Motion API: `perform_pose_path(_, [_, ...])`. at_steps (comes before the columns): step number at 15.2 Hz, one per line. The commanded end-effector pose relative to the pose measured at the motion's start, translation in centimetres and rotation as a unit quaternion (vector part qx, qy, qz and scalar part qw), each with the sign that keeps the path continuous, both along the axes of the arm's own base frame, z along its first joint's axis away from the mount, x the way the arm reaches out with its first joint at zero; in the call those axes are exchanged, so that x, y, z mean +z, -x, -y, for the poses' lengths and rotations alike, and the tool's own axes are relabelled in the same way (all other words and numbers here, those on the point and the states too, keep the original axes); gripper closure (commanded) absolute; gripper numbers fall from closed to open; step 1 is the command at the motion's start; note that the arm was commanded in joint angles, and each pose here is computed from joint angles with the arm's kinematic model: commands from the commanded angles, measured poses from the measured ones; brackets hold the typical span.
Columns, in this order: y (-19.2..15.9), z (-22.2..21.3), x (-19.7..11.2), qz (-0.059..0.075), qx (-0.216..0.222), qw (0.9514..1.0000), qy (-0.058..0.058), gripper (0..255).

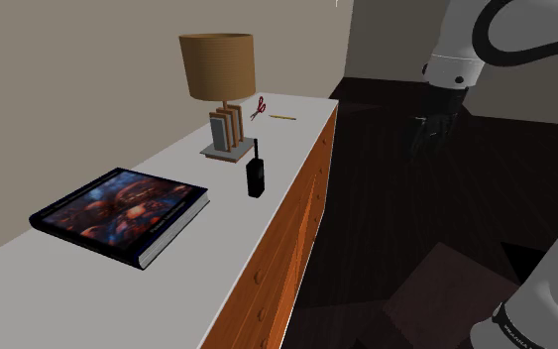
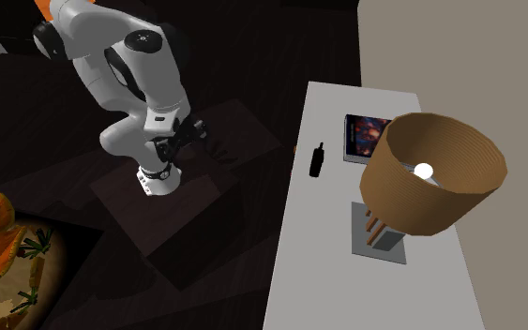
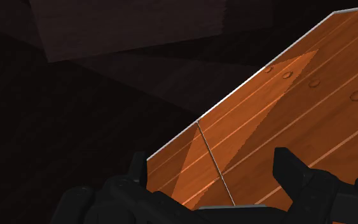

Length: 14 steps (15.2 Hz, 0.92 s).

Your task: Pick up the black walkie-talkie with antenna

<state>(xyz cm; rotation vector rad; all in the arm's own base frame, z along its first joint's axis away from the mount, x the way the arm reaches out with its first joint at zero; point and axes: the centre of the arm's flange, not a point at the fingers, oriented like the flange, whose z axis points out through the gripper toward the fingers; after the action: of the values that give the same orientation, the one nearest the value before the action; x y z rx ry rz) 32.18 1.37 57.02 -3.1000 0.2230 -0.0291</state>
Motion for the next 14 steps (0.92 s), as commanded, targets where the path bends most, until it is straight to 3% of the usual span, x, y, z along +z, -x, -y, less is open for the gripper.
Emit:
perform_pose_path(1, [0.0,0.0,0.0,0.000,0.000,1.0000,0.000,0])
perform_pose_path(7, [-3.6,-7.5,0.5,0.000,-0.049,0.9987,0.013,0])
perform_pose_path(14, [-8.7,-15.7,0.9,-0.001,-0.107,0.9939,0.029,0])
